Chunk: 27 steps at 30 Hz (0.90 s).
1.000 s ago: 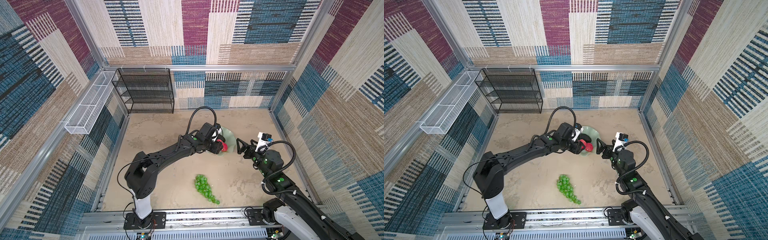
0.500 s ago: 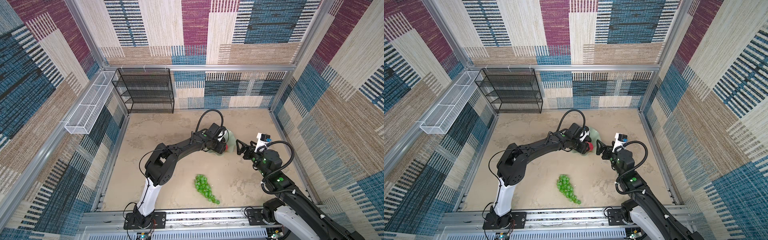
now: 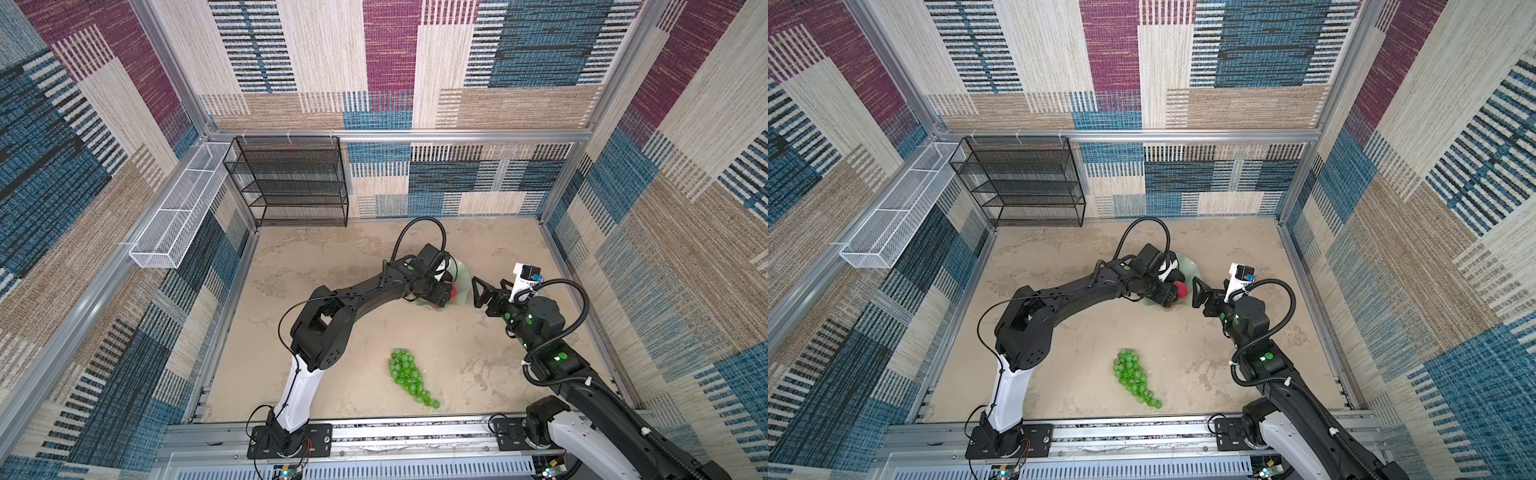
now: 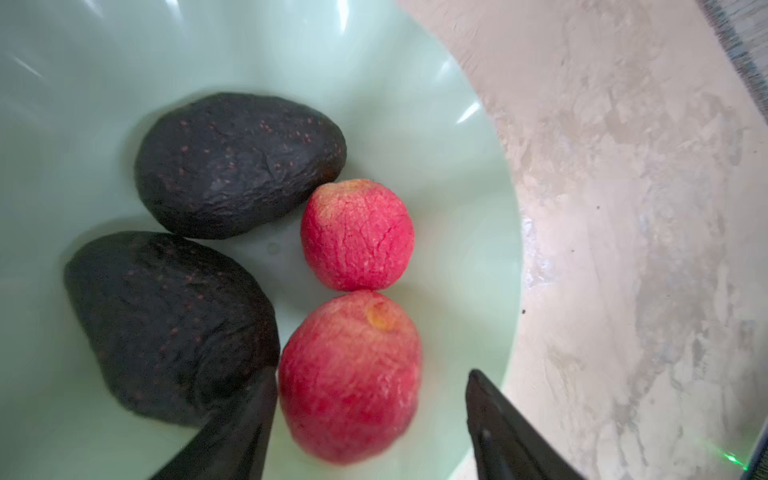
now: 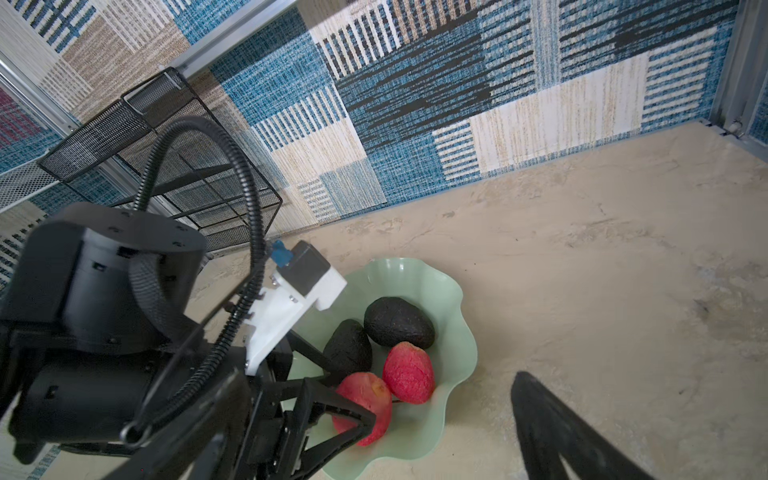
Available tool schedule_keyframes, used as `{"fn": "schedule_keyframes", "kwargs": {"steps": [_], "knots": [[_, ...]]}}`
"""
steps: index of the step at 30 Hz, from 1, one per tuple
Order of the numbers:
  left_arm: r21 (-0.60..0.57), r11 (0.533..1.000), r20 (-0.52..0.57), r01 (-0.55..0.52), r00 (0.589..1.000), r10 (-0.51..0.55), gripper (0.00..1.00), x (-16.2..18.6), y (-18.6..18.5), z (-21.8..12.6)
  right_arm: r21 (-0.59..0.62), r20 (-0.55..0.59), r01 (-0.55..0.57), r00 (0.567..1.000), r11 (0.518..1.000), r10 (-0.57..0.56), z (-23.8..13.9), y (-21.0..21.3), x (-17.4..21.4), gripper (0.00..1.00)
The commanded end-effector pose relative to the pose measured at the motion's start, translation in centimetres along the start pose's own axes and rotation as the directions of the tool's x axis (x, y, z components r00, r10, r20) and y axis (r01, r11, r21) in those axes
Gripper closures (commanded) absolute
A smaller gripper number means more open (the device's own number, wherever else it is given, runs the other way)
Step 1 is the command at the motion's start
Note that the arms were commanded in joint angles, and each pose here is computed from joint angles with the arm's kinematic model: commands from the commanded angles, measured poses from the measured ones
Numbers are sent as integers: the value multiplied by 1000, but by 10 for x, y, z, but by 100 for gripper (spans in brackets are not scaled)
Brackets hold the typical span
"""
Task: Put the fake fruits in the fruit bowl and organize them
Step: 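Carry the apple into the bowl and release it with the left gripper, then grasp the green grapes with the right gripper while the left arm retracts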
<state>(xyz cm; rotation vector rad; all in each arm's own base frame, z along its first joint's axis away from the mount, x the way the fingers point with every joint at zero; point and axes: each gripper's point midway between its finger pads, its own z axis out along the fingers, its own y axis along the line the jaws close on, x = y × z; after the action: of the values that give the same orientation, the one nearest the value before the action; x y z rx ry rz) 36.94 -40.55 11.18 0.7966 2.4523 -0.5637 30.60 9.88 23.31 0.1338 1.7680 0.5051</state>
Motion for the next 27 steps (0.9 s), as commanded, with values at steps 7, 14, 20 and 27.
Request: {"fn": "schedule_keyframes", "kwargs": {"steps": [7,14,20,27], "knots": [[-65,984,361,167,923,-133,24,-44,53,-111,-75,-122,50,991,996,-59,11,13,21,0],[-187,908,556,375,802,-217,16,24,126,-189,-159,-306,56,946,986,-103,22,37,79,3],[-217,811,559,544,750,-354,15,108,168,-199,-278,-475,44,862,960,-177,-2,85,161,3],[-170,739,626,652,651,-430,14,147,188,-213,-389,-527,43,809,920,-261,-37,125,203,3]]}}
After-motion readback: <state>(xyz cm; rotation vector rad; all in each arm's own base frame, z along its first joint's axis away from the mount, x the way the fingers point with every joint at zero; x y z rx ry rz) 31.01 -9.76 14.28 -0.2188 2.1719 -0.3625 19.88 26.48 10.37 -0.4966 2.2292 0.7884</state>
